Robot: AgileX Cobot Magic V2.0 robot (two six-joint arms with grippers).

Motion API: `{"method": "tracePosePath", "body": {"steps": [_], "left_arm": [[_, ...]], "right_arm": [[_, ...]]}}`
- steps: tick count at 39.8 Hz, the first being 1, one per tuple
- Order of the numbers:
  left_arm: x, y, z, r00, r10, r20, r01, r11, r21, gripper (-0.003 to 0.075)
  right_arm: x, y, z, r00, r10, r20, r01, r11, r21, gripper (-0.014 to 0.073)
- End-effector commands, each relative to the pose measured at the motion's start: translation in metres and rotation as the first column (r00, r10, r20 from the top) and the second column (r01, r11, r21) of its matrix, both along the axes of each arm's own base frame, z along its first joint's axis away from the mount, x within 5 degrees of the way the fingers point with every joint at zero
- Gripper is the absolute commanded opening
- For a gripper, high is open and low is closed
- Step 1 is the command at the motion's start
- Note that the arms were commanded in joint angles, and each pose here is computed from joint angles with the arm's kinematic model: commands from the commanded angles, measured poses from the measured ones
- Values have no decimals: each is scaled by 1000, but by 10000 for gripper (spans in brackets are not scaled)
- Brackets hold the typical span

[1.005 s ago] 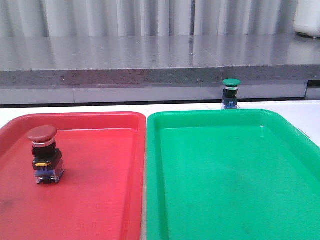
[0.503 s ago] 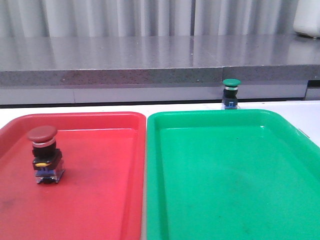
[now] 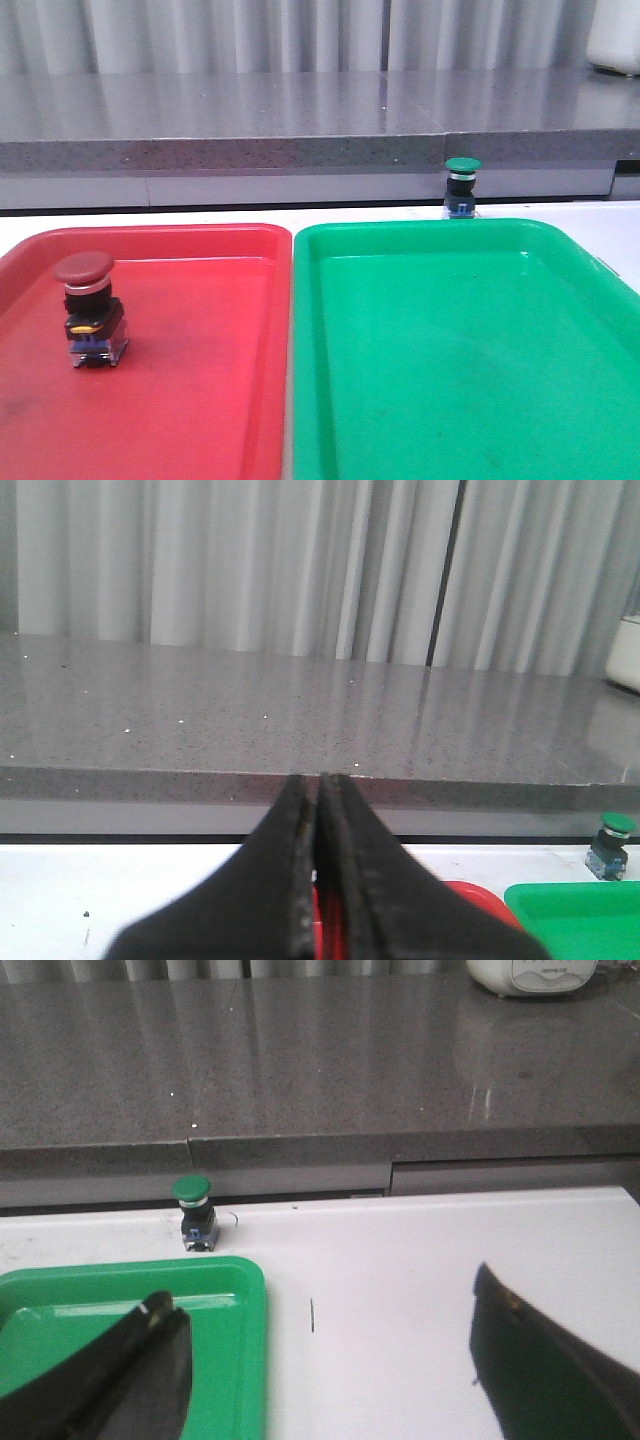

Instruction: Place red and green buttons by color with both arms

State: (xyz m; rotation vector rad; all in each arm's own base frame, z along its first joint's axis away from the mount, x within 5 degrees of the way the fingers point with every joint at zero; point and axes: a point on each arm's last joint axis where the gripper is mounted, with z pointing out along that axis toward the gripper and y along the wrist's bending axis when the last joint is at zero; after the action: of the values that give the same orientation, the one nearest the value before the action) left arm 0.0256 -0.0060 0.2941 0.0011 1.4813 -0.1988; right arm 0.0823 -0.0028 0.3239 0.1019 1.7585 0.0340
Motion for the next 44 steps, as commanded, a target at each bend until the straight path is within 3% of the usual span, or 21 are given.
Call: {"method": "tracePosePath", "body": {"steps": [1, 11, 27, 34, 44], "left_arm": [[-7, 1, 15, 993, 5, 120, -1, 999, -34, -20], [-7, 1, 15, 993, 5, 120, -1, 999, -34, -20], [-7, 1, 15, 993, 5, 120, -1, 999, -34, -20], [-7, 1, 15, 993, 5, 120, -1, 999, -34, -20], [-7, 1, 15, 993, 5, 120, -1, 999, -34, -20]], "right_arm": [[2, 0, 20, 992, -1, 129, 2, 1000, -9, 590], [28, -2, 23, 990, -4, 144, 5, 1000, -4, 590], [166, -2, 20, 989, 19, -146, -18, 1000, 8, 590], [218, 28, 12, 961, 119, -251, -120, 993, 12, 590], [287, 69, -17, 883, 203, -423, -214, 977, 22, 590]]}}
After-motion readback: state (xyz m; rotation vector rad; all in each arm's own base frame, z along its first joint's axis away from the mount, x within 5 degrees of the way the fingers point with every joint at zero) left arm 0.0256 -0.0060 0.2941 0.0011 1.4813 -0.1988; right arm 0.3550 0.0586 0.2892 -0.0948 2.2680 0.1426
